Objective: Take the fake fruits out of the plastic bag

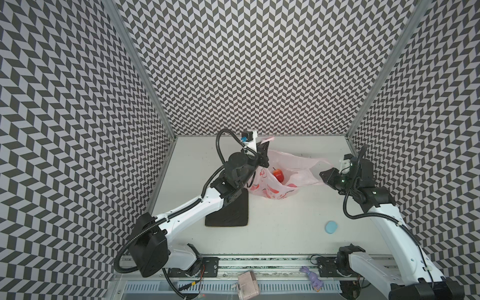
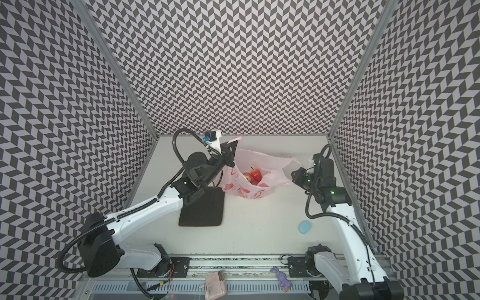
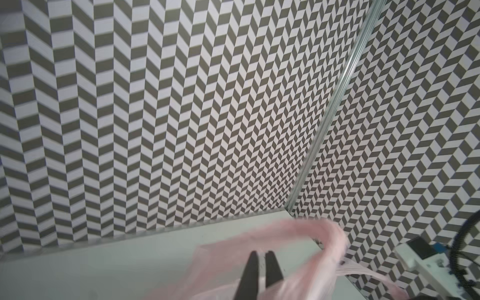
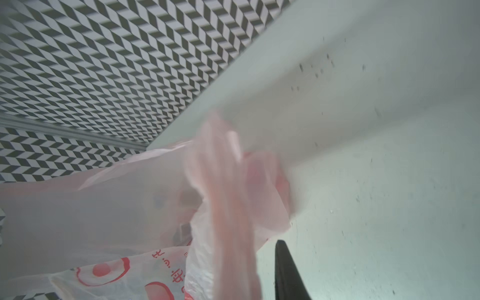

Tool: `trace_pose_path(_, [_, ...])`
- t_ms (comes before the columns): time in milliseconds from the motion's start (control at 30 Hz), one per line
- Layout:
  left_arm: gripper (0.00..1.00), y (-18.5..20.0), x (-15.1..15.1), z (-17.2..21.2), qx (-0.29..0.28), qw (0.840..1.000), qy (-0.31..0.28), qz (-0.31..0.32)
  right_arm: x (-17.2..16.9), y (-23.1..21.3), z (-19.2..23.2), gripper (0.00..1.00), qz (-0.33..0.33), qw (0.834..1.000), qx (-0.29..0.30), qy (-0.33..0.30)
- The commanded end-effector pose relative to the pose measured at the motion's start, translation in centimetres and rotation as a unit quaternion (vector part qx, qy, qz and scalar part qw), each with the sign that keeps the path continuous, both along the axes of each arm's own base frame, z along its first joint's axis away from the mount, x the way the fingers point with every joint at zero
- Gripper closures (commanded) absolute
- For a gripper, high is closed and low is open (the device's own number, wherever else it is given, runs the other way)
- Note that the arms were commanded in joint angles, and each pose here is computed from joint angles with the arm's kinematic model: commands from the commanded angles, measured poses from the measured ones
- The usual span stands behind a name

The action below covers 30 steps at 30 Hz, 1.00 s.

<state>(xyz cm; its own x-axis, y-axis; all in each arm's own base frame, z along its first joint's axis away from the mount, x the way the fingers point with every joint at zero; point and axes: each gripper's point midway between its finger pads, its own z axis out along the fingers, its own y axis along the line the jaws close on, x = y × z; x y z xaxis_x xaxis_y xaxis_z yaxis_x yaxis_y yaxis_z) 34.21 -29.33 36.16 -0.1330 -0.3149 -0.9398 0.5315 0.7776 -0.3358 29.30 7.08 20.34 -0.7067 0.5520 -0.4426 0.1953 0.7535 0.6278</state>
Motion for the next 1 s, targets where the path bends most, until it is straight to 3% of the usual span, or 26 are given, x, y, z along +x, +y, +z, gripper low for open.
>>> trace_pose_path(0, [0.64, 1.7, -2.2, -2.0, -0.018, 0.999, 0.05, -0.006, -3.0, 1.3, -2.1, 0.8, 0.017, 0.997, 0.048, 0.049])
trace_pose_path(67, [0.44, 2.4, -3.3, -2.8, -0.009, 0.998, 0.067, -0.013, -4.0, 1.3, -2.7, 0.79, 0.015, 0.997, 0.051, 0.055])
trace_pose_path(167, [0.31, 3.3, -4.5, -3.1, 0.014, 0.996, 0.088, -0.018, -4.8, 1.3, -2.8, 0.77, 0.015, 0.997, 0.051, 0.052])
trace_pose_path(300, [0.22, 4.8, -5.4, -2.7, 0.04, 0.993, 0.114, -0.003, -5.2, 1.6, -2.4, 0.65, 0.033, 0.997, 0.051, 0.044])
trace_pose_path(400, [0.16, 5.5, -5.9, -2.1, 0.042, 0.991, 0.125, 0.001, -4.8, 1.6, -1.0, 0.5, 0.041, 0.998, 0.04, 0.02])
trace_pose_path(567, [0.15, 6.1, -6.1, -1.7, 0.044, 0.989, 0.143, 0.012, -3.1, -1.6, 2.6, 0.32, -0.022, 0.998, -0.036, -0.035])
trace_pose_path(667, [0.24, 6.0, -5.9, -2.5, 0.055, 0.986, 0.155, 0.013, -2.2, -5.4, 6.5, 0.2, -0.102, 0.984, -0.116, -0.089])
trace_pose_path(800, [0.45, 5.8, -5.8, -3.1, 0.057, 0.985, 0.162, 0.01, -1.1, -8.0, 14.6, 0.17, -0.154, 0.95, -0.176, -0.209])
trace_pose_path(867, [0.57, 5.7, -5.9, -3.0, 0.052, 0.986, 0.161, 0.006, -0.3, -6.6, 18.9, 0.17, -0.113, 0.933, -0.185, -0.287])
trace_pose_path(967, [0.75, 5.6, -6.2, -2.9, 0.041, 0.987, 0.155, -0.004, 1.0, -1.9, 22.8, 0.17, 0.015, 0.909, -0.17, -0.379])
